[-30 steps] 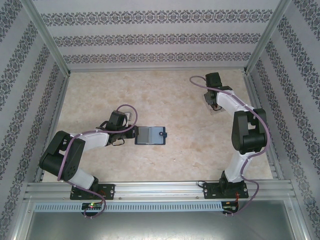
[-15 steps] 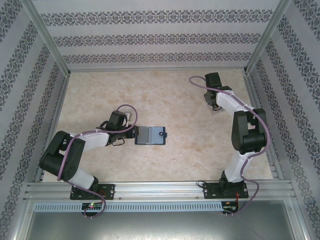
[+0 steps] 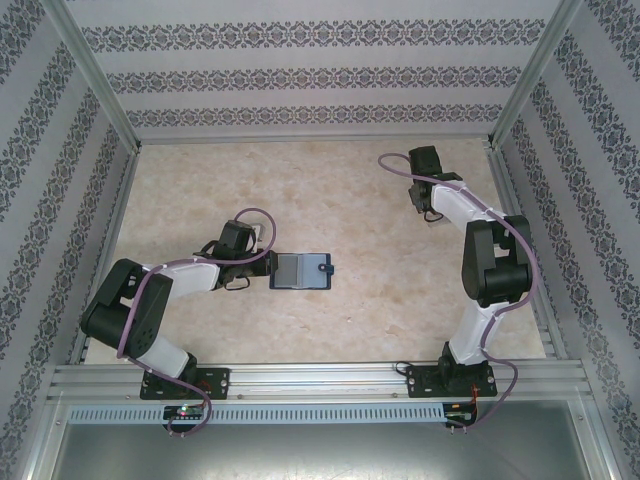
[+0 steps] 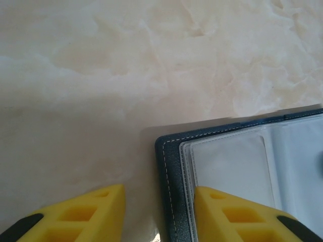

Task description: Put the credit cards into the card holder

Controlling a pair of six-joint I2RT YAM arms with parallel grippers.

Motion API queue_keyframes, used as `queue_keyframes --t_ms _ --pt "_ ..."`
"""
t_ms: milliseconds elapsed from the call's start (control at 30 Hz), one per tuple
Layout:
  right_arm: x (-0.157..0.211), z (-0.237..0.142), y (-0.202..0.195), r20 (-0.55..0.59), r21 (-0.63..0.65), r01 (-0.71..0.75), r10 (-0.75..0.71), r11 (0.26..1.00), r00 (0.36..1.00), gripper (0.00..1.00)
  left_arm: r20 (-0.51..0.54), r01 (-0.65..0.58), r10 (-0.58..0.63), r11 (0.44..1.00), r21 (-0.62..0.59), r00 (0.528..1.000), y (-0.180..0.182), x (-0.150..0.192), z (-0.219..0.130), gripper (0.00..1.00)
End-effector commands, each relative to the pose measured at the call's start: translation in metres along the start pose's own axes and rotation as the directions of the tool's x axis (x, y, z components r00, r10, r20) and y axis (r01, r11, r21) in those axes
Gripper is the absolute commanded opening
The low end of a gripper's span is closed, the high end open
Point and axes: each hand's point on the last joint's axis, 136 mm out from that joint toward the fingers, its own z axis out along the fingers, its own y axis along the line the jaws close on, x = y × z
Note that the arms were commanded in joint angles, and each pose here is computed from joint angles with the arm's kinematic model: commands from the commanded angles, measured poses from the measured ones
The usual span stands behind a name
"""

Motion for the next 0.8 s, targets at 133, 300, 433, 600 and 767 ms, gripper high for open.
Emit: queue_keyframes --t_ms 133,300,433,600,767 --pt "-0.009 -0.013 -0.006 0.029 0.044 -0.005 0.004 0.999 1.000 0.11 -0.005 -0.023 0.023 1.000 -0.010 1.000 -0.003 -0.002 -0.001 0.42" --pt "-0.010 -0.016 -0.005 0.033 0.021 -0.021 0.020 1.000 0.999 0.04 -0.007 -0.023 0.023 1.000 0.001 1.000 -0.005 -0.002 -0.001 0.42" --pt "-0.009 -0.026 0.000 0.027 -0.056 -0.070 0.072 0.996 0.997 0.02 -0.006 -0.027 0.027 1.000 -0.015 1.000 -0.003 -0.002 -0.002 0.42" --pt "-0.005 -0.042 0.001 0.024 -0.143 -0.148 0.153 0.979 0.988 0.00 -0.003 -0.029 0.029 0.999 -0.016 1.000 -0.002 -0.003 -0.002 0.42" --pt "-0.004 -0.062 -0.003 0.003 -0.181 -0.209 0.213 0.961 0.977 0.00 -0.010 -0.027 0.027 1.000 0.002 1.000 -0.005 -0.002 -0.001 0.42"
